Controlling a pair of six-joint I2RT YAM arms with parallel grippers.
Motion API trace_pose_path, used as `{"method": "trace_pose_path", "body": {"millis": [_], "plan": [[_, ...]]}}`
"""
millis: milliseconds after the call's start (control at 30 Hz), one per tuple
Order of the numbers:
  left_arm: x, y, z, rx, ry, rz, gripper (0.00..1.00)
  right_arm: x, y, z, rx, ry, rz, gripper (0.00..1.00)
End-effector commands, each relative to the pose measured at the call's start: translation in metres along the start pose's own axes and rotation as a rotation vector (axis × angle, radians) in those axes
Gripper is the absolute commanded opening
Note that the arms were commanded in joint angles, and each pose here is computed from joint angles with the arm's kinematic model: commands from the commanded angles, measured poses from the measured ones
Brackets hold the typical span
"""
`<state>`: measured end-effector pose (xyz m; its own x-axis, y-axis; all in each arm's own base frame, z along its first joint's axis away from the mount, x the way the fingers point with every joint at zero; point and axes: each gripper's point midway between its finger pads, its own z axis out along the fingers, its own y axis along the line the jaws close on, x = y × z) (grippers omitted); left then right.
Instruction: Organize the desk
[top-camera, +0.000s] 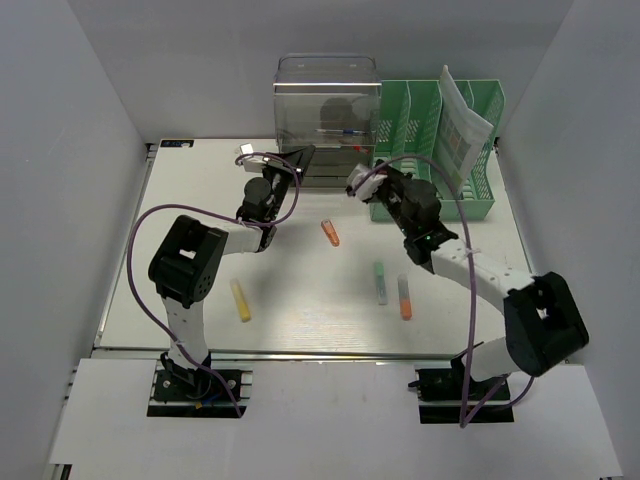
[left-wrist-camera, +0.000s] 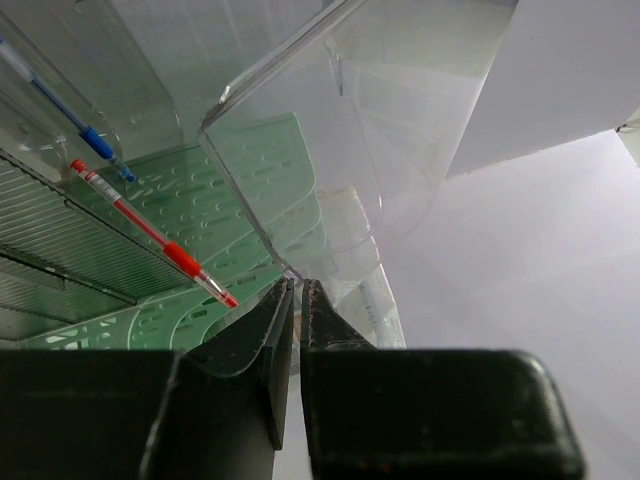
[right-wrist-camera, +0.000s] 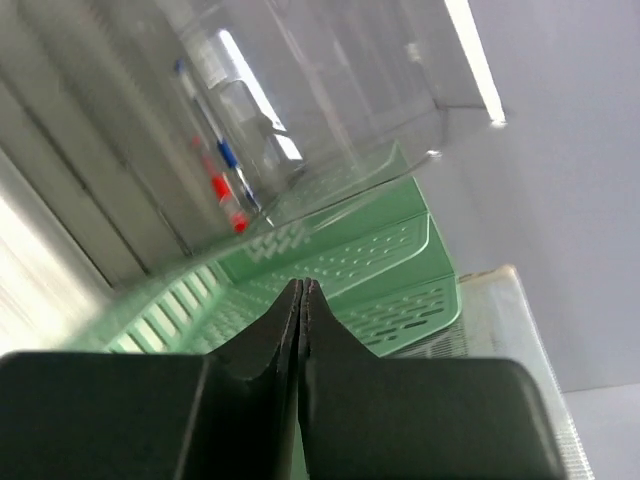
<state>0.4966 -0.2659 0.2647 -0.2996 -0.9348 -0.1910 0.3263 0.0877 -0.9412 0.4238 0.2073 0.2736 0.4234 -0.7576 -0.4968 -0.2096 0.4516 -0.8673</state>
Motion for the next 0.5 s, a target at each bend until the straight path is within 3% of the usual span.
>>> {"method": "trace_pose_path", "body": {"millis": [0, 300, 467], "plan": [[-0.008, -0.032, -0.002, 0.072, -0.026, 0.004, 0.0, 0.0, 0.006, -0.006, -0.109, 0.051, 0.3, 0.0], [-0.009, -0.011, -0.013, 0.042, -0.027, 0.012, 0.0, 0.012, -0.073, -0.012, 0.016, 0.137, 0.571, 0.0], [-0.007, -0.002, -0.015, 0.028, -0.022, 0.01, 0.0, 0.021, -0.082, -0.019, 0.028, 0.155, 0.616, 0.0]]}}
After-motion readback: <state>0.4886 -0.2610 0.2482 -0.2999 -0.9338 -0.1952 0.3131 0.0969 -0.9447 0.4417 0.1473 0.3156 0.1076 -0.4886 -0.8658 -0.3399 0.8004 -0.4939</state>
